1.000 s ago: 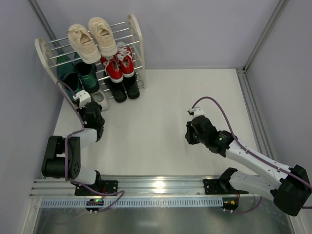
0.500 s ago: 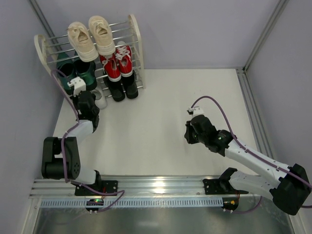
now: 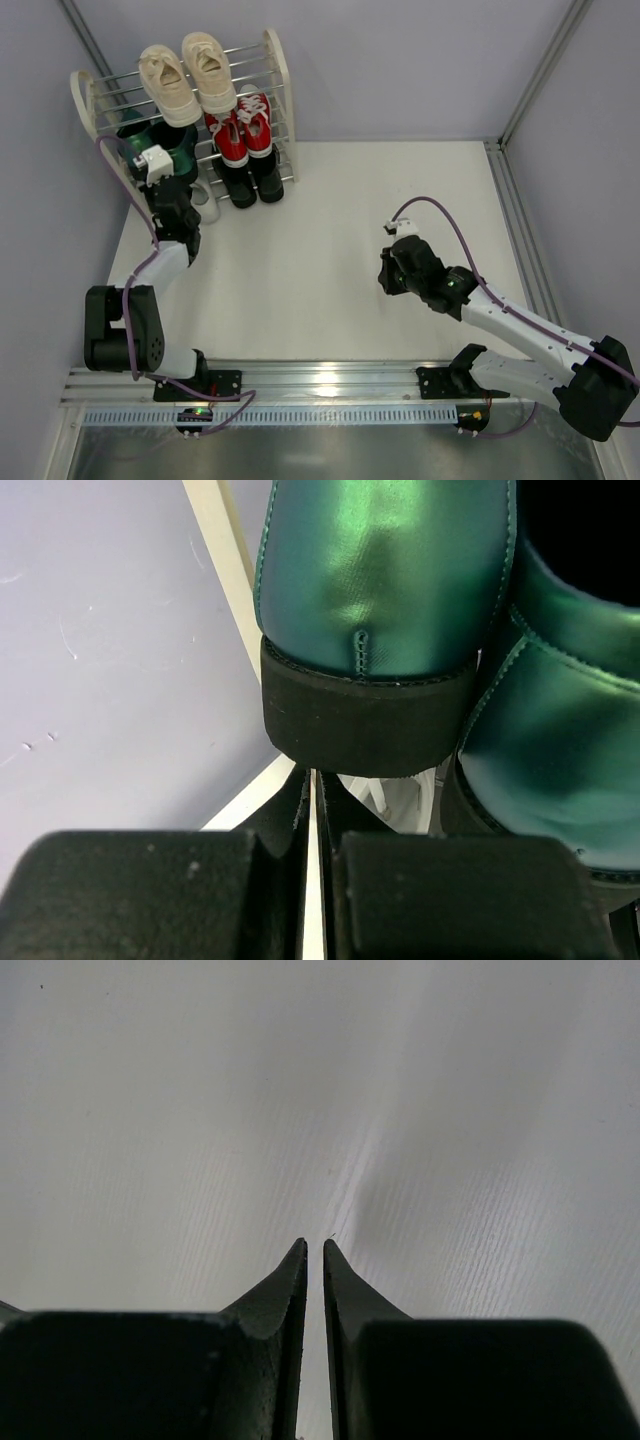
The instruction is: Place and organize the shoes onto the shoe shelf
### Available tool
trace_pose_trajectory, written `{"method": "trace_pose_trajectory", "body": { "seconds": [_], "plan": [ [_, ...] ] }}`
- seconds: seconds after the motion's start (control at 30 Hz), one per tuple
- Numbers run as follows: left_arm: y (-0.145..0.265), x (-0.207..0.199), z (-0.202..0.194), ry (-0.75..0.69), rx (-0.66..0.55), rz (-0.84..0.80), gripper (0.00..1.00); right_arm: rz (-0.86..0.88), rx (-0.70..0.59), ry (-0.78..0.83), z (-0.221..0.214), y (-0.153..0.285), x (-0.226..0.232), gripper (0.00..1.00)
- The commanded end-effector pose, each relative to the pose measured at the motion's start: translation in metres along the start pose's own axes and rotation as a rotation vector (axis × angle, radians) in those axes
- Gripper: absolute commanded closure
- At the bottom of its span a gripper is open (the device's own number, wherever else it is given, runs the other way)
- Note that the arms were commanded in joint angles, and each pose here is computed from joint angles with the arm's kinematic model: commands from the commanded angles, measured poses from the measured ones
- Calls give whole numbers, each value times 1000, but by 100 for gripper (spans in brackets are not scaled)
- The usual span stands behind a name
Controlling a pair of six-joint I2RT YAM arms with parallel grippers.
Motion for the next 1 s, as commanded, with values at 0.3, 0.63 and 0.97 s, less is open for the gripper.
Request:
{"method": "trace_pose_trajectory", "body": {
  "seconds": [0.3, 0.63, 0.97],
  "plan": [
    [-23, -9, 68, 89, -147, -8, 100, 1, -48, 4, 13, -1, 1, 87],
    [-43, -5, 20, 53, -19, 5, 100, -4, -43, 5, 10, -3, 0, 87],
    [-29, -4, -15, 65, 110, -25, 100, 6, -42, -3, 6, -2, 0, 88]
  ]
}}
Point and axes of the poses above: each gripper's point midway between its finger pads, its own y axis back along the fingers, its own x axis along the line the jaws close on, z = x × y, the point moved 2 cm from there along y, back along the fingers, and after that the axes turned 10 degrees about y, right-handed, at the moved point
